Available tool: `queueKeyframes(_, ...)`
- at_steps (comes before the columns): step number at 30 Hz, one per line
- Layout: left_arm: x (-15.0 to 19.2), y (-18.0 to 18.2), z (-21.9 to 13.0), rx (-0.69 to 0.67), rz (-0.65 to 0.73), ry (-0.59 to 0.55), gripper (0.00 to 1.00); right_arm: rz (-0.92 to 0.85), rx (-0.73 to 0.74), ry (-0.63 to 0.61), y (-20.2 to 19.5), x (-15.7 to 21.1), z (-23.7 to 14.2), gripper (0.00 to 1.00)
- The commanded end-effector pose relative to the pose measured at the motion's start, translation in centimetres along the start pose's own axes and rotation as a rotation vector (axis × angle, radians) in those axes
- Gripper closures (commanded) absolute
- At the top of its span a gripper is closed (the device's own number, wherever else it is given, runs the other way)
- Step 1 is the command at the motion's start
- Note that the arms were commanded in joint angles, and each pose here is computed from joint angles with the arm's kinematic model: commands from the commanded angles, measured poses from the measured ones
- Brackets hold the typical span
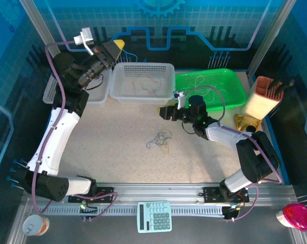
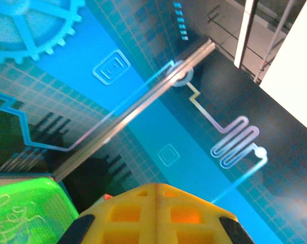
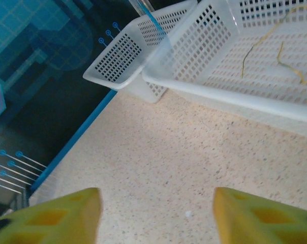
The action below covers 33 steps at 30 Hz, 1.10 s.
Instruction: Untangle the cables
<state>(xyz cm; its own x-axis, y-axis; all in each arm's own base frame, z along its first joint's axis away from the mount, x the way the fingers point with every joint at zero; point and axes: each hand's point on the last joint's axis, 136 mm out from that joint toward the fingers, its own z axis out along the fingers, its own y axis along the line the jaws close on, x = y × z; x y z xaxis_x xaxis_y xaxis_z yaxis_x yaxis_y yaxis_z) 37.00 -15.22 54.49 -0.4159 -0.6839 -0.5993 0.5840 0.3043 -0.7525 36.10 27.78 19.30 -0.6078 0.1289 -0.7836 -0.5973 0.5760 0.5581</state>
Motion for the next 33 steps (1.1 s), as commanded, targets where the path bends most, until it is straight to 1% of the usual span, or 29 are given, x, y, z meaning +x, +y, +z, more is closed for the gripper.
queueKeyframes(1,-2.6,-0.7,-0.7,0.012,0.044,-0.046,1.00,-0.041,-0.030,-0.007,2.0,-1.4,-0.5,0.29)
queueKeyframes(4,-4.5,0.3,-1.7,-0.038,0.087,-0.085,1.00,-0.053,-0.038,-0.003,2.8,-1.7,-1.1,0.26)
queueKeyframes(11,-8.8,3.4,-3.8,-0.192,0.209,-0.178,1.00,-0.067,-0.032,0.006,4.1,-2.2,-2.9,0.25)
queueKeyframes(12,-9.4,4.0,-4.1,-0.216,0.222,-0.191,1.00,-0.071,-0.029,0.005,4.6,-2.9,-3.3,0.25)
queueKeyframes(14,-10.5,5.2,-4.8,-0.267,0.254,-0.218,1.00,-0.078,-0.021,0.005,5.0,-3.0,-4.0,0.25)
queueKeyframes(20,-13.0,9.6,-6.6,-0.423,0.319,-0.278,1.00,-0.094,0.022,0.022,5.4,-2.5,-5.9,0.25)
queueKeyframes(23,-13.9,11.6,-7.2,-0.467,0.327,-0.293,1.00,-0.103,0.044,0.018,5.5,-2.6,-6.8,0.25)
queueKeyframes(27,-15.0,14.0,-7.5,-0.504,0.333,-0.307,1.00,-0.092,0.073,0.044,4.9,-1.0,-7.6,0.25)
queueKeyframes(33,-15.7,19.4,-7.6,-0.584,0.313,-0.290,1.00,-0.081,0.099,0.058,4.5,-0.1,-8.3,0.25)
